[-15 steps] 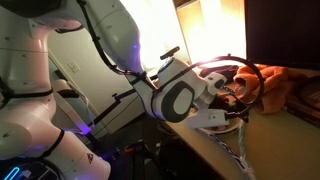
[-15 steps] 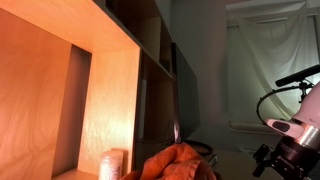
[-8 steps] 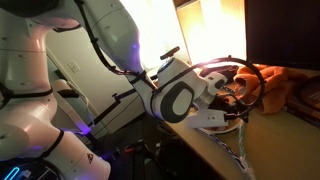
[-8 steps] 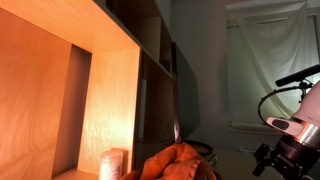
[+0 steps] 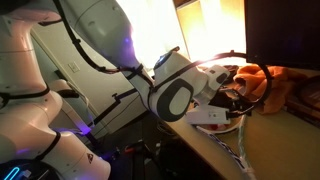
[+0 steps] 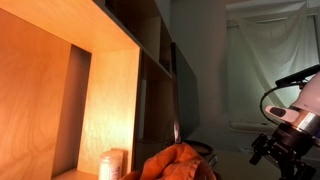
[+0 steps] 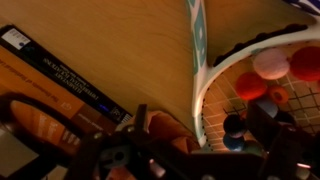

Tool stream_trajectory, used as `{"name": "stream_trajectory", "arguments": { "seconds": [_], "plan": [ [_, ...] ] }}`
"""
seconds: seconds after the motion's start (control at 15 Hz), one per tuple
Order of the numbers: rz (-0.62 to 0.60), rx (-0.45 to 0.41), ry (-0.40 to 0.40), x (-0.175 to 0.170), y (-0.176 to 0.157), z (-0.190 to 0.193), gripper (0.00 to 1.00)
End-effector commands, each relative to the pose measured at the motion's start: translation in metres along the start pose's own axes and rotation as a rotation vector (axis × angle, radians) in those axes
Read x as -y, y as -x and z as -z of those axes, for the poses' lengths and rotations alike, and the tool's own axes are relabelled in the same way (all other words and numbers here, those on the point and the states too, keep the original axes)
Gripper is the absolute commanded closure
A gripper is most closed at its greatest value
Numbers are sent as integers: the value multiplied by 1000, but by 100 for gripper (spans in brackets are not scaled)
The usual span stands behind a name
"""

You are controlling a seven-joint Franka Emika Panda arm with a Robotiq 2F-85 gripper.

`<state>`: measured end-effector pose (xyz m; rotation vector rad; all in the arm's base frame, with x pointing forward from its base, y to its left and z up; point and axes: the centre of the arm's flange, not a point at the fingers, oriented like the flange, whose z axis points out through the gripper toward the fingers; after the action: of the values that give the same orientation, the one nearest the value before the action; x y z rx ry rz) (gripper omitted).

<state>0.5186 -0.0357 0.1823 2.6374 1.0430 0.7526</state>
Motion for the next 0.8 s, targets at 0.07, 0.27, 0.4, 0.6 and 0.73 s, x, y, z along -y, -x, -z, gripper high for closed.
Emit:
{"name": "stream_trajectory", "arguments": {
  "seconds": [0.07, 0.27, 0.4, 0.6, 0.73],
  "plan": [
    [-40, 11, -16, 13, 30, -3, 0],
    [-87, 64, -10, 10, 45, -9, 0],
    [-125, 106, 4, 7, 54, -14, 0],
    [-153, 139, 7, 3, 64, -20, 0],
    [-157, 138, -6, 3, 66, -29, 0]
  ]
}}
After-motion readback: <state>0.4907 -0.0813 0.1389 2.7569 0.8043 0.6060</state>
